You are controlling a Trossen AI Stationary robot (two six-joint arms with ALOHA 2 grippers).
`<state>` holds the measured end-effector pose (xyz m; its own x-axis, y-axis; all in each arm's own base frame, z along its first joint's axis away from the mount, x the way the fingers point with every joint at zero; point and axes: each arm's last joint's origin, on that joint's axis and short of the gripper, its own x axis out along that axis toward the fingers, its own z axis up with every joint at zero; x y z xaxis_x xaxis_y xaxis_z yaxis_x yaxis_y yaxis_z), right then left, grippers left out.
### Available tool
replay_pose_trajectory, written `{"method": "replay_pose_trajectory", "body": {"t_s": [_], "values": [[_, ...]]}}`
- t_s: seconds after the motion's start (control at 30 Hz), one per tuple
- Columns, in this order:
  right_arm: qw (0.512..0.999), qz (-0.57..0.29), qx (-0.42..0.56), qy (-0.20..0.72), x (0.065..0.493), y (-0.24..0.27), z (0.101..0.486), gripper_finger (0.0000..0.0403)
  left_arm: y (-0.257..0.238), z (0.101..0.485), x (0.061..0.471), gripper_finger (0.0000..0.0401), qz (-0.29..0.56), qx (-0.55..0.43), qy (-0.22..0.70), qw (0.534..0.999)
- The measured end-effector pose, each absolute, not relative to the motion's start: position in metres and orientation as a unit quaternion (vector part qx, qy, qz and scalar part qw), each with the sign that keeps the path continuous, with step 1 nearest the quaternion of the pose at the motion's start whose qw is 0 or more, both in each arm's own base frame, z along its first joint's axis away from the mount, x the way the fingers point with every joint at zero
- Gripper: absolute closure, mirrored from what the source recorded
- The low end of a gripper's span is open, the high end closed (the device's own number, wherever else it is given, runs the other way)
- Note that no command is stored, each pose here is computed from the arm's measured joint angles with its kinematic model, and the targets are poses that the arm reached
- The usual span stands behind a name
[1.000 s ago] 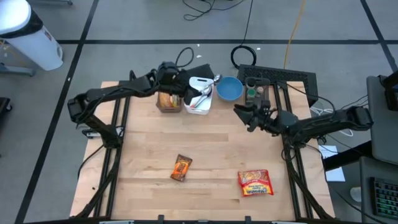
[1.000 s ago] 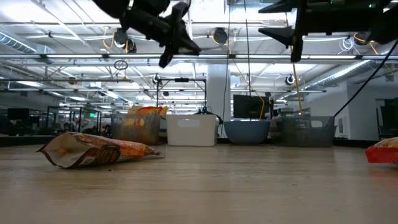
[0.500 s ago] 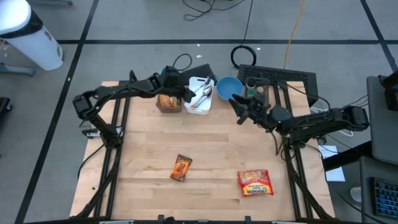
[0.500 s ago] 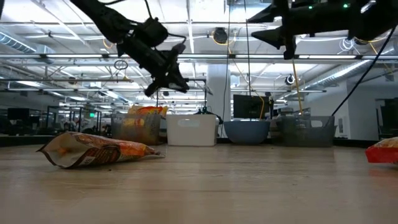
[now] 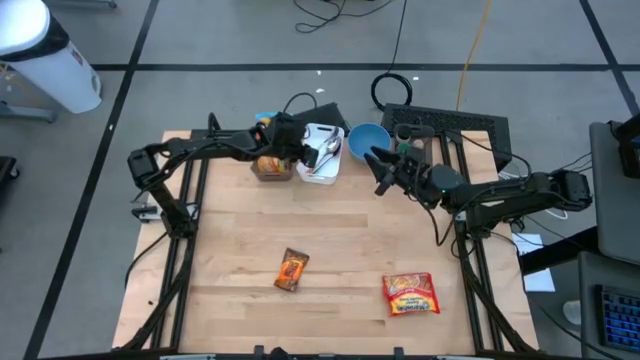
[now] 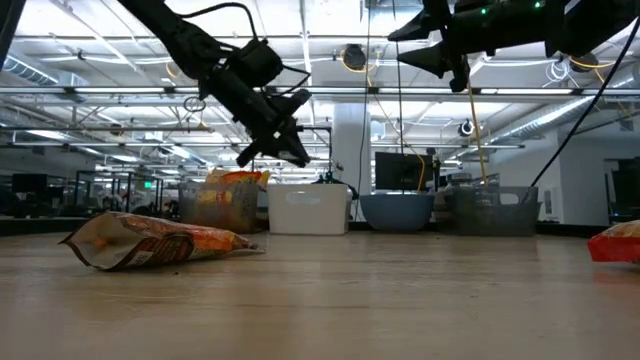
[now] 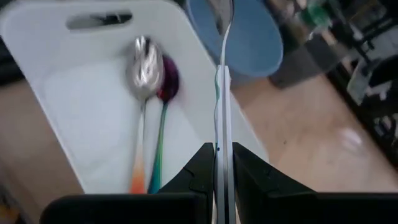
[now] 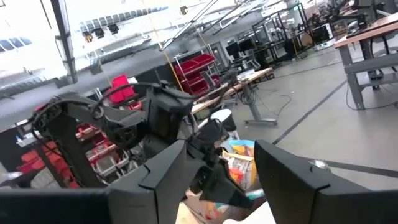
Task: Pick & Place Food Item
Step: Put the white and blue spoon into the white bin
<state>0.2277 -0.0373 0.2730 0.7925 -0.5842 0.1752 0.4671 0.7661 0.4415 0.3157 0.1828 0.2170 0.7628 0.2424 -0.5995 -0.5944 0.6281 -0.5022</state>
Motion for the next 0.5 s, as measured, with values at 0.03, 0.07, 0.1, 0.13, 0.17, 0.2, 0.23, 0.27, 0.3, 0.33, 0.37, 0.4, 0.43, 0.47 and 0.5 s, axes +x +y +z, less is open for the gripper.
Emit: {"method": "replay_pose_trajectory", "body": {"t_s": [0.03,0.07,0.1,0.13,0.17,0.2,0.23,0.27,0.3,0.33,0.37,0.4,0.43,0.47,0.5], "values": [[0.928,-0.283,0.187,-0.151,0.228,-0.037,0.273,0.0220,0.182,0.219,0.318,0.0365,0.245,-0.357,0.242,0.868],[0.929,-0.283,0.185,-0.150,0.228,-0.037,0.273,0.0220,0.181,0.221,0.319,0.0365,0.255,-0.356,0.238,0.867],[0.929,-0.283,0.183,-0.150,0.228,-0.037,0.273,0.0220,0.179,0.222,0.321,0.0365,0.265,-0.352,0.237,0.866],[0.930,-0.284,0.182,-0.150,0.228,-0.037,0.273,0.0220,0.178,0.224,0.322,0.0365,0.273,-0.349,0.240,0.864],[0.930,-0.284,0.179,-0.149,0.228,-0.037,0.273,0.0220,0.175,0.226,0.324,0.0365,0.278,-0.345,0.243,0.863],[0.931,-0.284,0.175,-0.148,0.228,-0.037,0.273,0.0220,0.174,0.228,0.326,0.0365,0.283,-0.341,0.242,0.863],[0.931,-0.285,0.173,-0.147,0.227,-0.037,0.273,0.0220,0.174,0.230,0.331,0.0365,0.287,-0.336,0.239,0.864],[0.931,-0.285,0.171,-0.148,0.227,-0.037,0.274,0.0220,0.174,0.232,0.335,0.0365,0.288,-0.334,0.237,0.865],[0.931,-0.285,0.171,-0.149,0.227,-0.037,0.274,0.0220,0.175,0.232,0.338,0.0365,0.291,-0.338,0.243,0.861],[0.931,-0.284,0.171,-0.149,0.226,-0.037,0.275,0.0220,0.177,0.229,0.341,0.0365,0.295,-0.343,0.256,0.854],[0.931,-0.284,0.171,-0.151,0.226,-0.037,0.275,0.0220,0.179,0.227,0.346,0.0365,0.298,-0.345,0.266,0.849],[0.932,-0.282,0.170,-0.153,0.225,-0.037,0.277,0.0220,0.181,0.226,0.352,0.0365,0.300,-0.346,0.274,0.846],[0.932,-0.282,0.168,-0.155,0.224,-0.037,0.278,0.0220,0.183,0.224,0.357,0.0365,0.305,-0.346,0.287,0.840],[0.933,-0.279,0.165,-0.157,0.223,-0.036,0.279,0.0220,0.185,0.223,0.361,0.0365,0.307,-0.346,0.299,0.834],[0.936,-0.271,0.162,-0.155,0.222,-0.036,0.280,0.0220,0.187,0.224,0.365,0.0365,0.309,-0.345,0.308,0.831]]}}
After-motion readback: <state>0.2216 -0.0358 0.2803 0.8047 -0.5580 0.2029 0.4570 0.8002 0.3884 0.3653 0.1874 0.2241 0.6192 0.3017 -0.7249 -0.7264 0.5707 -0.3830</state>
